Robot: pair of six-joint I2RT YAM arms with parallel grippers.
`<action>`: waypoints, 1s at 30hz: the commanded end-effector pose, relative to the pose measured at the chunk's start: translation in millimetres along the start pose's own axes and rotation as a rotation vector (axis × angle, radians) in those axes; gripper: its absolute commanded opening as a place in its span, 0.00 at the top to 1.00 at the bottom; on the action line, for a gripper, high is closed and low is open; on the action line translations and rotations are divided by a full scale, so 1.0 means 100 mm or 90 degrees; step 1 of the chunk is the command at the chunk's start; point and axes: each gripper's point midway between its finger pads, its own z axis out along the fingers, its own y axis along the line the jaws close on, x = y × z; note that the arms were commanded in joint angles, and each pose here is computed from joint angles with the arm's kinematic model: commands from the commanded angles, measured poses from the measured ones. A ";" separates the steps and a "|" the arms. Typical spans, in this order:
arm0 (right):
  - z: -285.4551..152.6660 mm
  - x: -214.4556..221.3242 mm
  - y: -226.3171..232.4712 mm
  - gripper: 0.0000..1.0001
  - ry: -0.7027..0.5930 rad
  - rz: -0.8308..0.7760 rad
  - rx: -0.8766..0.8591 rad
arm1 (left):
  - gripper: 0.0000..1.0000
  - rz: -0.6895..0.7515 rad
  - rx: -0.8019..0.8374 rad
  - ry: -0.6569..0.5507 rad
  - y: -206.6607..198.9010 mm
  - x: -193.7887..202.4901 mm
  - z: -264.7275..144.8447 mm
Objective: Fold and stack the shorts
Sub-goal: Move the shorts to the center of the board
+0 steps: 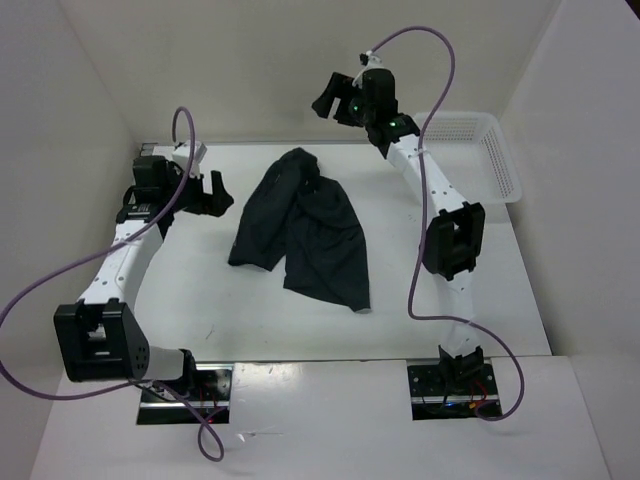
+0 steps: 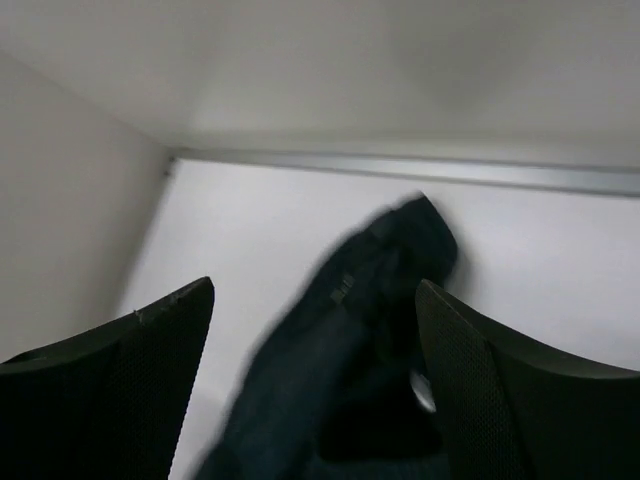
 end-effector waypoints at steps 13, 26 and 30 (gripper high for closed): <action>-0.26 1.77 -0.49 0.14 0.278 -0.326 0.007 | 0.00 -0.012 -0.041 0.229 -0.14 1.30 0.40; 0.08 2.17 -0.69 0.15 0.297 -0.390 0.022 | 0.00 0.016 -0.120 0.252 0.09 1.70 0.61; 0.13 2.19 -0.73 0.26 0.295 -0.399 0.026 | 0.00 0.018 -0.089 0.237 0.00 1.71 0.70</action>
